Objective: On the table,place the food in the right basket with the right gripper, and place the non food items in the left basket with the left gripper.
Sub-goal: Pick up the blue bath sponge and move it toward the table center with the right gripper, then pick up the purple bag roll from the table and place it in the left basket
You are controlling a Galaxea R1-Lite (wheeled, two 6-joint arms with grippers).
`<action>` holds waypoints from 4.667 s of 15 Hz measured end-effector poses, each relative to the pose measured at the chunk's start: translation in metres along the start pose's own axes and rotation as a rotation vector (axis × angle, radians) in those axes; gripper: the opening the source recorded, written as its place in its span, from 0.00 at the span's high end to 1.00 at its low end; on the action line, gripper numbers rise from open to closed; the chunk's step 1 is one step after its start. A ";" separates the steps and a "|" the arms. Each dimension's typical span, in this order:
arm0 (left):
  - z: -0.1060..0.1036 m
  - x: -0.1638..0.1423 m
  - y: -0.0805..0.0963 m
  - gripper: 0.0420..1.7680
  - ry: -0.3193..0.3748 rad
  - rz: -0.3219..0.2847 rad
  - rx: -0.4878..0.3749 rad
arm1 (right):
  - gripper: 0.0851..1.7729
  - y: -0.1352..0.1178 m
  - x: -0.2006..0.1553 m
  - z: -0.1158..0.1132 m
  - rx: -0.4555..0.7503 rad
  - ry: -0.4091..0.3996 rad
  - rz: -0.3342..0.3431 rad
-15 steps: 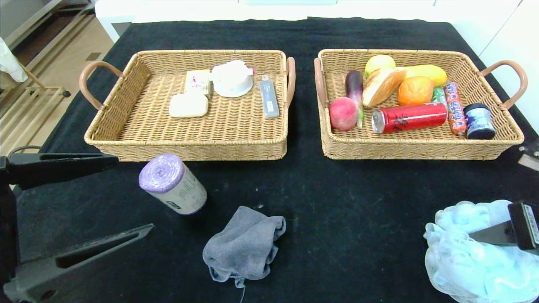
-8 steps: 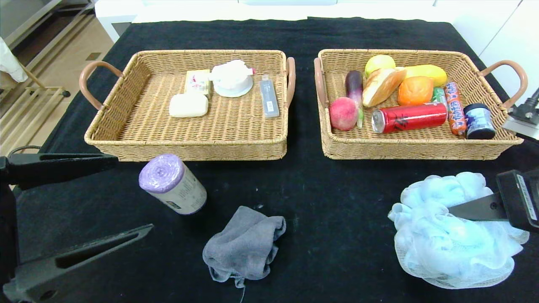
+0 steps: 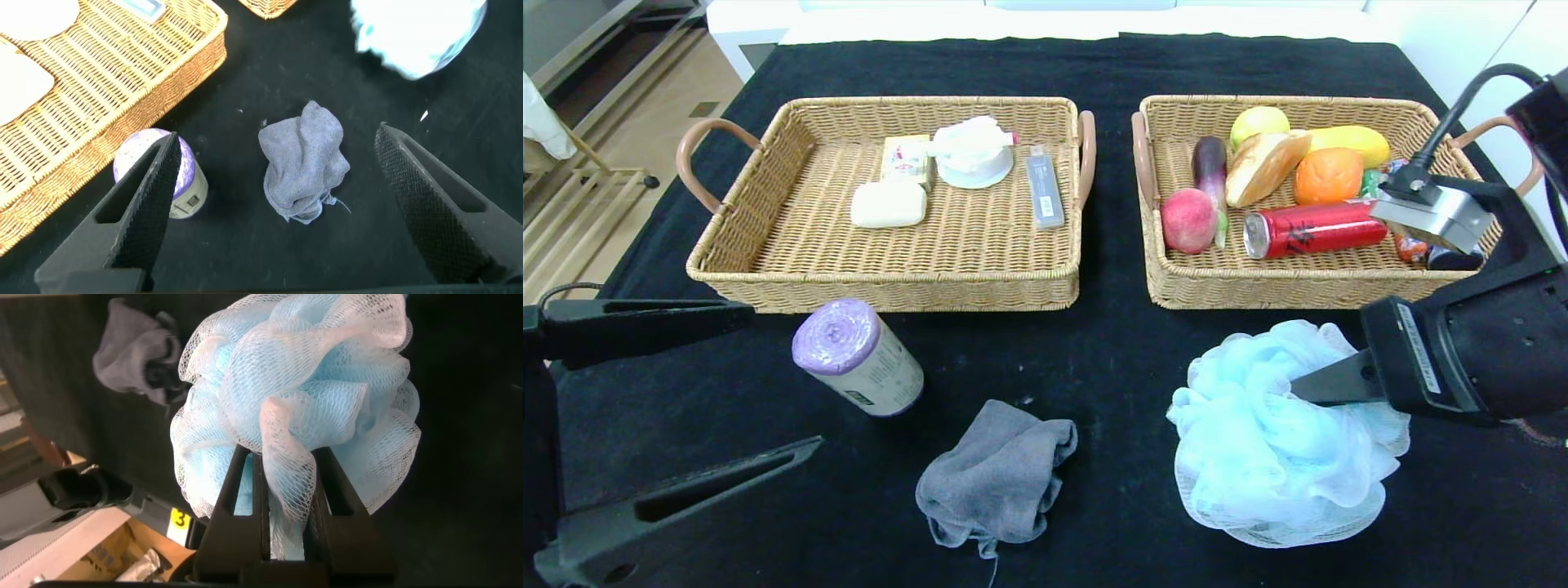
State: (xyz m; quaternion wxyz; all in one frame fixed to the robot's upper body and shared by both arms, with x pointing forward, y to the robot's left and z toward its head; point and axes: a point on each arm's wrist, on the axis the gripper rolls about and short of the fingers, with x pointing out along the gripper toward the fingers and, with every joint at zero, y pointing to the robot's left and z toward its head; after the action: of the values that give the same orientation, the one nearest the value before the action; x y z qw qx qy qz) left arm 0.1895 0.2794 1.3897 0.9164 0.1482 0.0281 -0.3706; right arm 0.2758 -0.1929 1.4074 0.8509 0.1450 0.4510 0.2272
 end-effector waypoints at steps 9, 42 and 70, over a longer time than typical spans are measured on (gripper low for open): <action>0.000 0.000 0.000 0.03 -0.001 0.000 0.000 | 0.87 0.038 0.030 0.007 -0.077 0.039 0.069; 0.000 0.000 0.000 0.03 -0.002 -0.001 0.002 | 0.11 0.039 0.041 0.018 -0.175 -0.011 0.028; -0.006 0.014 0.002 0.03 0.046 -0.026 -0.016 | 0.04 -0.080 -0.067 -0.022 -0.687 -0.336 0.210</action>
State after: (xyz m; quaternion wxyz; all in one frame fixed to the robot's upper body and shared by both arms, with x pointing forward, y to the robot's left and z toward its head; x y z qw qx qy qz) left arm 0.2014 0.2732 1.3822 0.9118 0.1491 0.0543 -0.3788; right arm 0.2446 -0.2947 1.4063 0.8839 -0.0679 0.1860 0.4236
